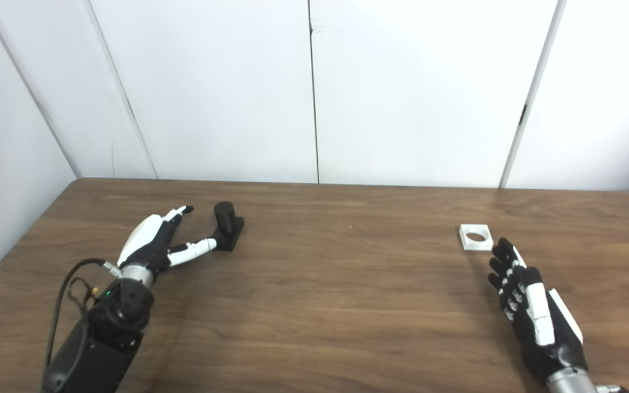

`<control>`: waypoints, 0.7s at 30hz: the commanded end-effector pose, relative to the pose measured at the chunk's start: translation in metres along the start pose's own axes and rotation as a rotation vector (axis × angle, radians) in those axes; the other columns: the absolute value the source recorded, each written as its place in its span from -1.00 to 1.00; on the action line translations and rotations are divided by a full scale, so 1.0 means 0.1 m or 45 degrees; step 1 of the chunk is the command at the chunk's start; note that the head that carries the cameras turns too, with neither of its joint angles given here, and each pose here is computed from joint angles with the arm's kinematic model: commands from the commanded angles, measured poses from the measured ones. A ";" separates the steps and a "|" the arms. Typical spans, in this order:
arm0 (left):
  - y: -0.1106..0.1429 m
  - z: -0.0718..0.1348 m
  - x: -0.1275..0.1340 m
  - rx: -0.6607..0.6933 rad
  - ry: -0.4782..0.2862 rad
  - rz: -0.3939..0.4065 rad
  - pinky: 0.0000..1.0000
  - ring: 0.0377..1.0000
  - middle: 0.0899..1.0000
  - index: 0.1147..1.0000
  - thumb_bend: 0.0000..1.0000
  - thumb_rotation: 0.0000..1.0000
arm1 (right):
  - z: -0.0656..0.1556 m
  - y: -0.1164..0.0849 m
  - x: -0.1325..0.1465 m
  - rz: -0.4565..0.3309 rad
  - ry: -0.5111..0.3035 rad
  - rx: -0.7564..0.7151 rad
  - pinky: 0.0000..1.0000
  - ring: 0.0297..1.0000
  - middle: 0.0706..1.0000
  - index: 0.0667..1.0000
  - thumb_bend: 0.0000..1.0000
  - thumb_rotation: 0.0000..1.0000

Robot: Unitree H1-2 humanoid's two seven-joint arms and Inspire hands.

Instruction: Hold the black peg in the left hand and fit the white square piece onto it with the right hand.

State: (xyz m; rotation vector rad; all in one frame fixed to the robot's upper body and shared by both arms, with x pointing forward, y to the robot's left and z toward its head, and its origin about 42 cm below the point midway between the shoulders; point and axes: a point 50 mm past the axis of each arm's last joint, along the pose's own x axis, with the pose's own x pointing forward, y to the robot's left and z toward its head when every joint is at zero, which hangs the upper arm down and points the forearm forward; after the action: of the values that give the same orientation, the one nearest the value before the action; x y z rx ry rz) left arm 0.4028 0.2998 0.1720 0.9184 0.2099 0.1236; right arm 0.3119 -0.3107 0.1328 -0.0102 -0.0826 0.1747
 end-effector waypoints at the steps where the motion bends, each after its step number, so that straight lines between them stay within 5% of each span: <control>1: 0.21 0.20 0.11 0.040 -0.054 0.104 1.00 1.00 1.00 0.81 0.53 0.34 | -0.08 0.07 0.00 0.000 -0.027 0.029 1.00 1.00 1.00 1.00 0.22 1.00; 21: 0.06 0.38 0.24 0.132 0.008 0.138 1.00 1.00 1.00 0.73 0.65 0.40 | -0.06 0.07 -0.02 -0.008 -0.025 0.023 1.00 1.00 1.00 1.00 0.26 1.00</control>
State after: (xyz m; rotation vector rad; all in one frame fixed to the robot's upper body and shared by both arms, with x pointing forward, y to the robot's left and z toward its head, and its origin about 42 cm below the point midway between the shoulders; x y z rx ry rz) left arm 0.4223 0.2784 0.1702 1.0095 0.2321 0.1738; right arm 0.3127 -0.3104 0.1344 -0.0127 -0.1011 0.1722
